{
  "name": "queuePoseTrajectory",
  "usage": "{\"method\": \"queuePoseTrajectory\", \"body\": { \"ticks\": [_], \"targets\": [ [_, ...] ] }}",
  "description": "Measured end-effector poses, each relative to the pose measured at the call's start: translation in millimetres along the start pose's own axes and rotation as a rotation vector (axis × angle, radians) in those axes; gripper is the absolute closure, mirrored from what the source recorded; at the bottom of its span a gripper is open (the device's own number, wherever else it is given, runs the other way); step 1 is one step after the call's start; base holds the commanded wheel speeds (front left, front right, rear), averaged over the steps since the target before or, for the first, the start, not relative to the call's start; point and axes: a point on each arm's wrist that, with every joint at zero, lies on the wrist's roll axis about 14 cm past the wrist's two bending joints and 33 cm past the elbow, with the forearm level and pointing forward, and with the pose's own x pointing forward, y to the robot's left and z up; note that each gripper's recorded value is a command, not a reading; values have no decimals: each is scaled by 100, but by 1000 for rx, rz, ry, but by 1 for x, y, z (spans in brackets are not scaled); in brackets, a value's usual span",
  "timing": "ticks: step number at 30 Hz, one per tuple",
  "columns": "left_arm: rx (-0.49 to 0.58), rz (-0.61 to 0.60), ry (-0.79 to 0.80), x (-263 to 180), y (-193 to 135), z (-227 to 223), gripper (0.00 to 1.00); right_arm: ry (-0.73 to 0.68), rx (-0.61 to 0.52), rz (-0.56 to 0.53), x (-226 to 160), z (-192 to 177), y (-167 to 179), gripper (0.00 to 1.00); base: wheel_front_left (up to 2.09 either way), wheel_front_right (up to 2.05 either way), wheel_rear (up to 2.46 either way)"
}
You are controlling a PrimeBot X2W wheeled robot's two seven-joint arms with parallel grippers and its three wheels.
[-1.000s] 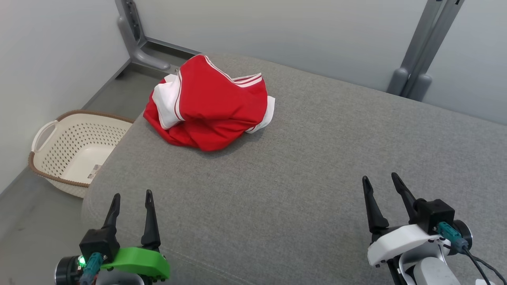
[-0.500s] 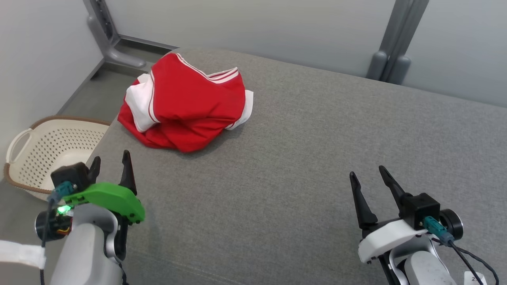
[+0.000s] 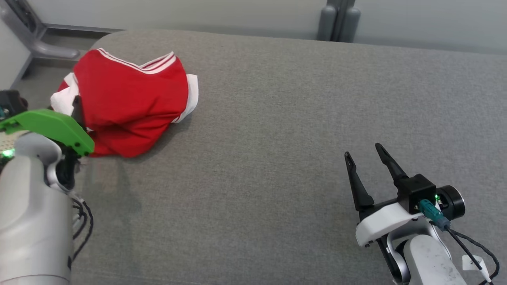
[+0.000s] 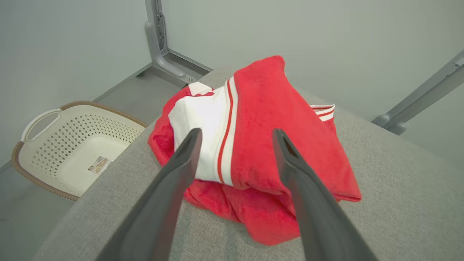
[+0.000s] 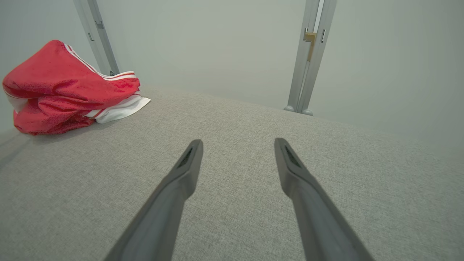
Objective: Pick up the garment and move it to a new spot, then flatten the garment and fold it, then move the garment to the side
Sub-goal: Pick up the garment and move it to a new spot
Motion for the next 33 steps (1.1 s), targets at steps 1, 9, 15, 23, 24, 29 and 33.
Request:
{"method": "queuePoseTrajectory", "body": {
  "ticks": [1, 9, 15, 23, 24, 29, 33],
  "targets": [
    [8, -1, -2, 7, -2, 5, 0, 8, -1, -14, -2, -3, -5, 0, 0, 0, 0],
    [41, 31, 147, 52, -6, -20, 0, 72, -10, -98, -8, -25, -37, 0, 0, 0, 0],
    [57, 86, 246, 71, -9, -59, 51, 118, 0, -137, -14, -44, -51, 0, 0, 0, 0],
    [100, 35, 242, 65, -31, -54, 100, 101, 41, -138, -20, -40, -47, 0, 0, 0, 0],
    [111, 27, 211, 63, -34, -46, 100, 95, 44, -137, -20, -38, -46, 0, 0, 0, 0],
    [169, -37, -15, 48, -56, 25, 100, 49, 64, -125, -24, -23, -38, 0, 0, 0, 0],
    [180, -146, -196, 25, -97, 87, 100, 12, 72, -121, -29, -10, -33, 0, 0, 0, 0]
  ]
}}
